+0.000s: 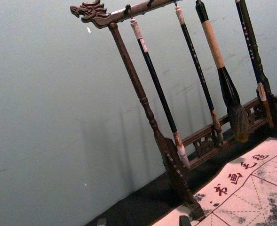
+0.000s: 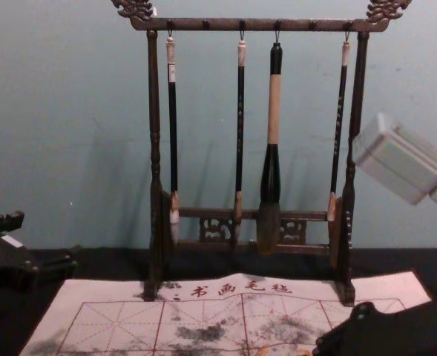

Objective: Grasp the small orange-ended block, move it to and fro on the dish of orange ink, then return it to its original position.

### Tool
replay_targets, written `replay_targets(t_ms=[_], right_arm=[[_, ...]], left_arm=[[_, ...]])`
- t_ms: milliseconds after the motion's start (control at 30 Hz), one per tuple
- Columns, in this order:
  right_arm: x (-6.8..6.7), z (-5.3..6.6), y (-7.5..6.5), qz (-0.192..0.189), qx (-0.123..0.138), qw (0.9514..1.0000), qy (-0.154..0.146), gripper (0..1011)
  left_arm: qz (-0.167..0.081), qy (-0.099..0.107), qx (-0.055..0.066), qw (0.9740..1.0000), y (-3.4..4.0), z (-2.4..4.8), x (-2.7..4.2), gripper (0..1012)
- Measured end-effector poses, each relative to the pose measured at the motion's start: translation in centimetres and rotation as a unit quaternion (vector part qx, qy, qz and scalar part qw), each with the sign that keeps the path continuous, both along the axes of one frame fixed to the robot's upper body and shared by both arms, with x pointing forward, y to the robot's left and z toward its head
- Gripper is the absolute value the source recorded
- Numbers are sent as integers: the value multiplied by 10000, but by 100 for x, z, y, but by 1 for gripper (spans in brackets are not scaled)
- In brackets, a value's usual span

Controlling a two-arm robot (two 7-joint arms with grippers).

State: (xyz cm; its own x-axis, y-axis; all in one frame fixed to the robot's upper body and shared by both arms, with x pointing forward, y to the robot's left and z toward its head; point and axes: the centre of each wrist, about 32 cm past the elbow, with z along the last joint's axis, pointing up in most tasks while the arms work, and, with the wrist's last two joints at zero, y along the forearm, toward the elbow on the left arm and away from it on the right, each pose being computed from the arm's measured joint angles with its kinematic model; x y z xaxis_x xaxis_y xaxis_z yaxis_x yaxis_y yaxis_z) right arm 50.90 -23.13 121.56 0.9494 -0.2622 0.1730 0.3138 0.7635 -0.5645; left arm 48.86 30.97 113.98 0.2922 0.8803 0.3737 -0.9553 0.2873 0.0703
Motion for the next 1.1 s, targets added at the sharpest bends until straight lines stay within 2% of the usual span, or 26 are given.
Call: replay_targets(t_ms=[533, 1100], right_arm=[[-34, 9, 106, 178, 8, 9998, 60, 88], [148, 22, 175, -1, -209, 9997, -147, 88]], left_arm=[[0, 0, 0, 10000, 0, 0, 0, 1001], [0, 0, 0, 10000, 0, 0, 0, 1001]])
